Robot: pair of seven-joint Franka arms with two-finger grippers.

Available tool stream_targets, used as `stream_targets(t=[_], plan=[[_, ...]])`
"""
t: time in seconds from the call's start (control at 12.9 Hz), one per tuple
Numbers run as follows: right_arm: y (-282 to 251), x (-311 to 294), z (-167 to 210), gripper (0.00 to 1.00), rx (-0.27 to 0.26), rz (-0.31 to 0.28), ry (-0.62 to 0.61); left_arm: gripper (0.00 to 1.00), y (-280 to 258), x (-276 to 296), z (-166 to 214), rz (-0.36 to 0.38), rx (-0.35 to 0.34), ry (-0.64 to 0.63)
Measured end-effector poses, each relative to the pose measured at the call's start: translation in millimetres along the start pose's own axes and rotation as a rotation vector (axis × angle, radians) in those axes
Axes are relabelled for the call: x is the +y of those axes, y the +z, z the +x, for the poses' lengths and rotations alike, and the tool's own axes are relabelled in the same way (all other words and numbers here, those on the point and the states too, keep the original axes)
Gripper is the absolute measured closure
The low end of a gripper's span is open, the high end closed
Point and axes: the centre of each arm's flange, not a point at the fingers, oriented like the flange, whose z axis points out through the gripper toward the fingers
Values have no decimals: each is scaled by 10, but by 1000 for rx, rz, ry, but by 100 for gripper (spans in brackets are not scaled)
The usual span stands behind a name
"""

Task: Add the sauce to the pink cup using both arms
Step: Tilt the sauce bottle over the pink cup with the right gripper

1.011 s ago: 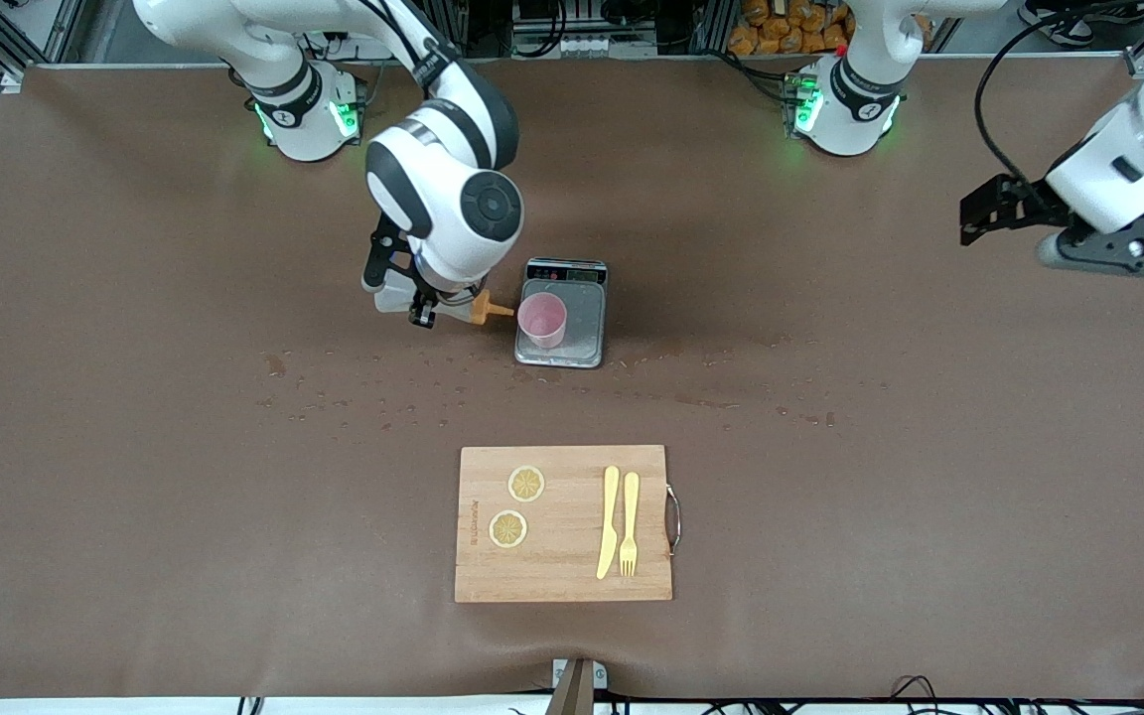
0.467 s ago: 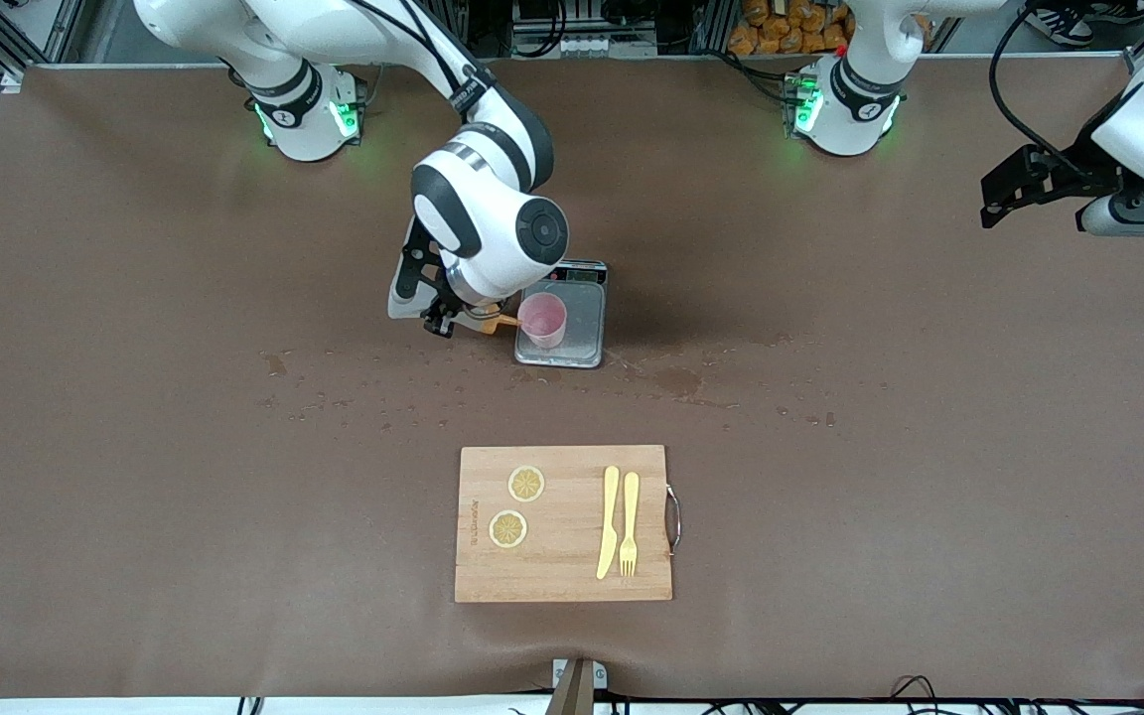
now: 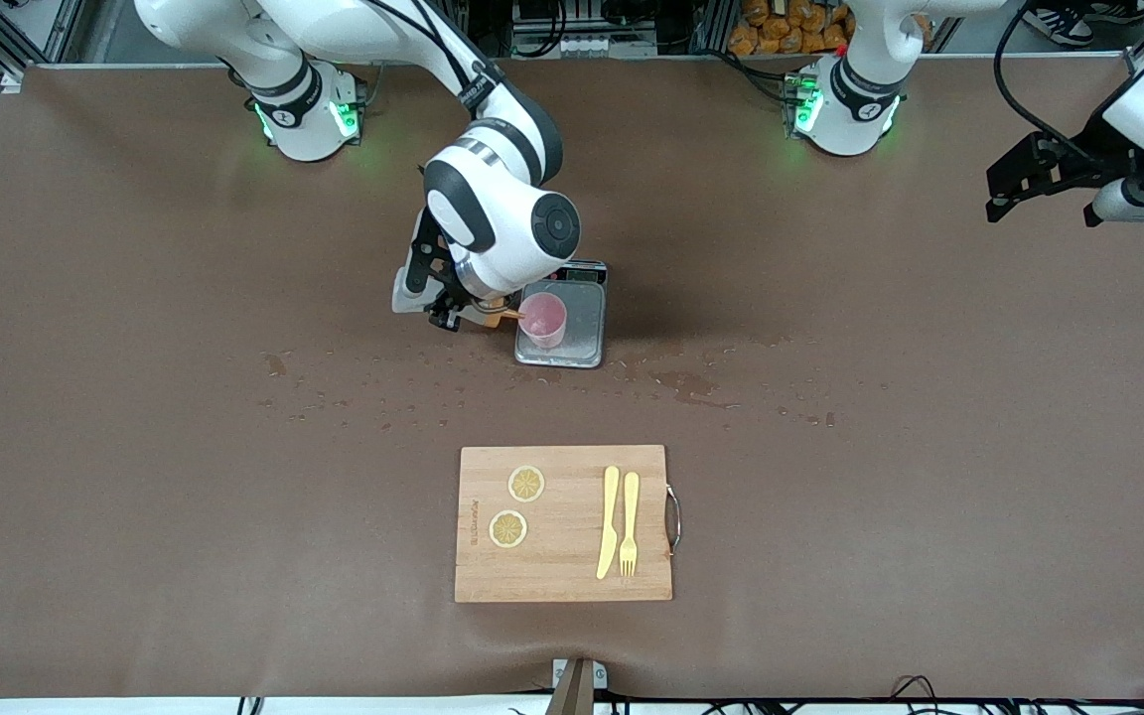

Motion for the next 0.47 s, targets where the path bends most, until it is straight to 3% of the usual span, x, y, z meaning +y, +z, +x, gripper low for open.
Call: stream_targets(t=[0.47], plan=[[-55, -78, 63, 59, -10, 6, -7, 0, -19, -36, -5, 0, 0, 19]])
